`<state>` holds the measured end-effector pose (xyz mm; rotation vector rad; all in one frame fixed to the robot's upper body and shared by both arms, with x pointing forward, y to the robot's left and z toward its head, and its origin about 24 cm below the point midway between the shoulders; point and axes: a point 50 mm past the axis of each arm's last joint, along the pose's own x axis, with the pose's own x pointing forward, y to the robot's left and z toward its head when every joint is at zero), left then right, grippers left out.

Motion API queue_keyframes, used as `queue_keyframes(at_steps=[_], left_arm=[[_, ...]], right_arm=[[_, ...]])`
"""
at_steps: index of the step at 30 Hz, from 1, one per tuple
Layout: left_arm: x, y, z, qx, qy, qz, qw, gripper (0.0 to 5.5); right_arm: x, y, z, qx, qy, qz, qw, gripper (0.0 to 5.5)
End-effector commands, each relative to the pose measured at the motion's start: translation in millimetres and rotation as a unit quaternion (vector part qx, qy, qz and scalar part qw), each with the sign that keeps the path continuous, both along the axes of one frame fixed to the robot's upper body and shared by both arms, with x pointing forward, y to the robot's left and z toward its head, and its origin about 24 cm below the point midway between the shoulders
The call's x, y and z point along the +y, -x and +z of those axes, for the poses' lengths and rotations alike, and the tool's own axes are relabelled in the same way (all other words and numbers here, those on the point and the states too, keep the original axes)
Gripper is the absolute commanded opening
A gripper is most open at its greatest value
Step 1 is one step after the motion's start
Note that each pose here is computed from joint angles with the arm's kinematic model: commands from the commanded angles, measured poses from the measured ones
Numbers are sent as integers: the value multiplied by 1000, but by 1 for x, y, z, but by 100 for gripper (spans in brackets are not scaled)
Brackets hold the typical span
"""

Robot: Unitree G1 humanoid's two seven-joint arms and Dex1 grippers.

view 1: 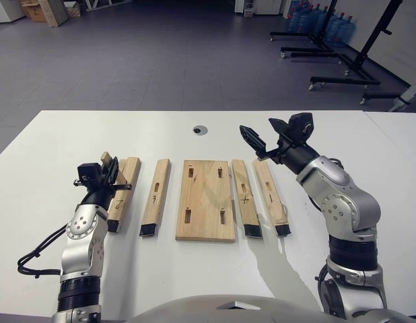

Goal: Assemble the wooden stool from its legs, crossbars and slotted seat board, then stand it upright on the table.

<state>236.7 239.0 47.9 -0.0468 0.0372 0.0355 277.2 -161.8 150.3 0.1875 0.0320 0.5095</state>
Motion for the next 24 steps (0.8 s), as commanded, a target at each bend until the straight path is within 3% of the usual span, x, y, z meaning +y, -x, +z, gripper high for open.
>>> queue_keyframes(at_steps=[1, 24], left_arm=[[2, 35, -61, 156, 7, 15, 988, 39], [4, 50, -83, 185, -19, 38, 982, 39]], right_arm=[[0, -2, 6, -13, 5, 0, 1000, 538], [3, -2, 6, -13, 3, 0, 1000, 538]])
